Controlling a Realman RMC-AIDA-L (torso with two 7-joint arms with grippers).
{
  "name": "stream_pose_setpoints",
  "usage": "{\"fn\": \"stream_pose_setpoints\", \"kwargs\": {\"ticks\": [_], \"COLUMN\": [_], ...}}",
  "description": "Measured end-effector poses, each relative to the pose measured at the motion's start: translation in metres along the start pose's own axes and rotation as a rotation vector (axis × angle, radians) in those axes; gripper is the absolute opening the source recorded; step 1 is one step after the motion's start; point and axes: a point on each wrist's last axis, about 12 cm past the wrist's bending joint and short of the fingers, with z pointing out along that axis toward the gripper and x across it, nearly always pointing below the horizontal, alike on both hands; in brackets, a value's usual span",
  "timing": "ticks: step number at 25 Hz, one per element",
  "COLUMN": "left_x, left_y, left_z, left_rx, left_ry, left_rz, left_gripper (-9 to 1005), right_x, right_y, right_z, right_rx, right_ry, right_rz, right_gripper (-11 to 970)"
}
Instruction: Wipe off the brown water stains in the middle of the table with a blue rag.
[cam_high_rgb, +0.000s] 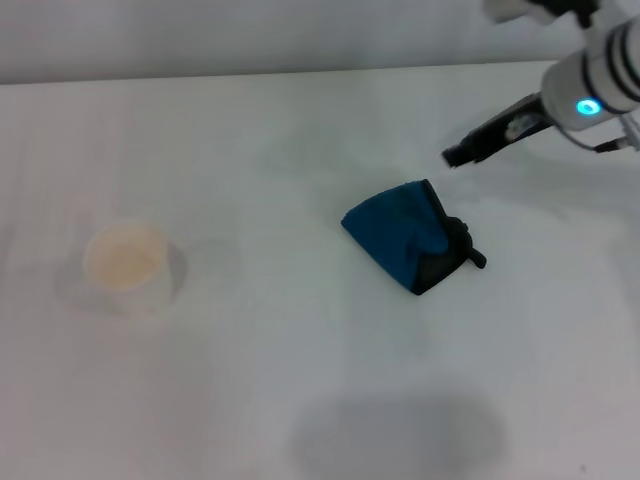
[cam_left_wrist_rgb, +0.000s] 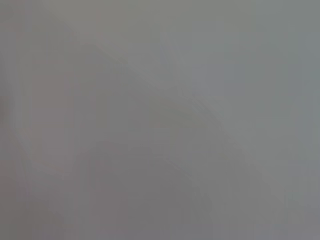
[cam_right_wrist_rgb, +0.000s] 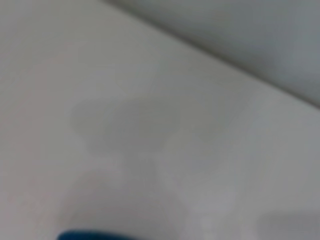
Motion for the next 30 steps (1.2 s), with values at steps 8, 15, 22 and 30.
{"fn": "stream_pose_setpoints", "kwargs": {"ticks": [8,15,22,30], "left_x": [0.003,0.009,0.014,0.025], "left_y": [-0.002,-0.008,-0.014,-0.016], "left_z": [0.008,0.020,0.024,0.031], "left_rx": [0.000,0.004,0.015,0.003], "left_ry": [0.024,0.059,0.095,0.186], "left_rz": [0.001,-0.010,-0.016,-0.003], "left_gripper": [873,873,873,873], "right_x": [0.031,0.083,0.129,0.151], "right_y": [-0.041,-0.085,-0.114,-0.122], "right_z": [-0.013,-0.034,-0.041,-0.040], "right_rx": [0.052,0.121,0.268,0.413], "right_ry": [-0.287,-0.632,-0.788,-0.831], "right_rz": [0.171,0.367,0.487,0.463], "right_gripper": [480,478,476,474]}}
